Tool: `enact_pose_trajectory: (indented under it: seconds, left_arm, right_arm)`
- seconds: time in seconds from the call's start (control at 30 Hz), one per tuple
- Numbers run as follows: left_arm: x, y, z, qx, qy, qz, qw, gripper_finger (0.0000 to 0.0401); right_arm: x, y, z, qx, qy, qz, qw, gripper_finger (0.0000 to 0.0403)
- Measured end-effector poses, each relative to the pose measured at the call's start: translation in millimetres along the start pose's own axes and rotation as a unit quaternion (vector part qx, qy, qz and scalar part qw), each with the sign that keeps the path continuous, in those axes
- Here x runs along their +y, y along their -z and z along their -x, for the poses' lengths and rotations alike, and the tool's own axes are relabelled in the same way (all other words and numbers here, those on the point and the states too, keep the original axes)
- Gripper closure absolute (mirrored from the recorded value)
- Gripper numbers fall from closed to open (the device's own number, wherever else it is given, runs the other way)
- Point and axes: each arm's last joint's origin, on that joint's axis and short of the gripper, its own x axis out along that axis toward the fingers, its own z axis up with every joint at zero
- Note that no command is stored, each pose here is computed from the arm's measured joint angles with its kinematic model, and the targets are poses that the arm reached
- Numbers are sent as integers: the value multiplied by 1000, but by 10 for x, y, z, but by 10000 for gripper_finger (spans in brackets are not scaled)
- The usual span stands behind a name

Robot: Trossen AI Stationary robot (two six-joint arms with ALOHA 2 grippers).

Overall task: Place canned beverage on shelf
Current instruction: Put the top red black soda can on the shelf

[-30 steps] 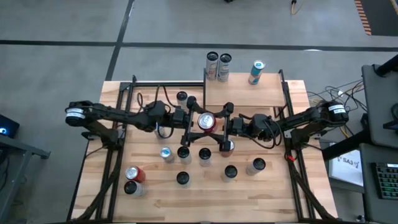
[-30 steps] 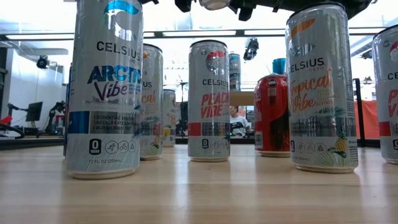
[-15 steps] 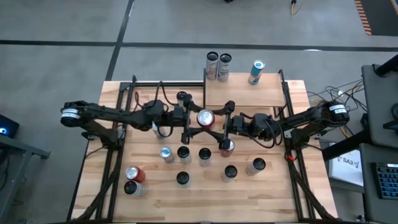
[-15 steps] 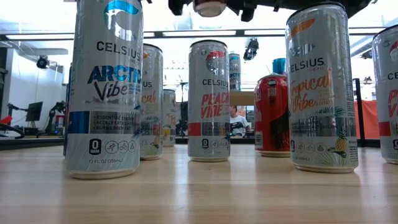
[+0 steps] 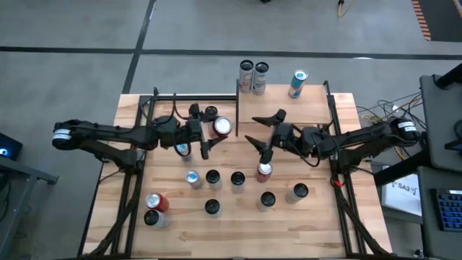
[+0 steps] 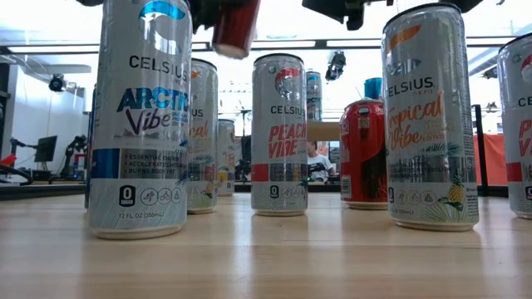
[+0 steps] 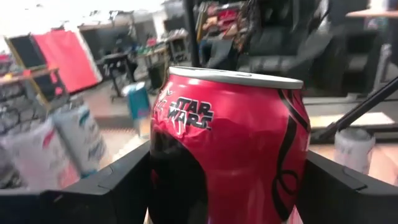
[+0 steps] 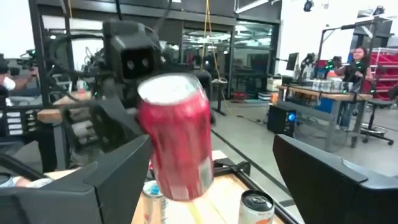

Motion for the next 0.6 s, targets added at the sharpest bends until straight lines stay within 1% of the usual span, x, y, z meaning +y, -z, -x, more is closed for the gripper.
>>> enact_pose_trajectory:
  seconds: [0.1, 0.17, 0.3, 0.4, 0.5, 0.57, 0.6]
  left_arm:
    - [-12, 137, 6, 20, -14, 14, 1000, 114]
    - [-17, 184, -22, 28, -30, 19, 999, 114]
    - [-42, 271, -89, 42, -40, 16, 998, 114]
    - [-53, 305, -119, 48, -46, 11, 998, 114]
    - [-54, 313, -127, 50, -50, 5, 997, 114]
    - [-52, 305, -134, 45, -53, 3, 998, 114]
    - [-49, 294, -127, 44, -52, 2, 998, 114]
  right_arm:
    - [44, -96, -73, 19, -5, 8, 1000, 75]
    - [76, -140, -162, 49, -2, 22, 999, 75]
    - [160, -215, -378, 111, -8, 59, 992, 74]
    - [217, -315, -537, 140, -7, 74, 987, 74]
    - [262, -391, -696, 167, 22, 88, 982, 74]
    - [278, -399, -774, 196, 46, 106, 974, 74]
    - [294, -429, -822, 198, 50, 103, 973, 74]
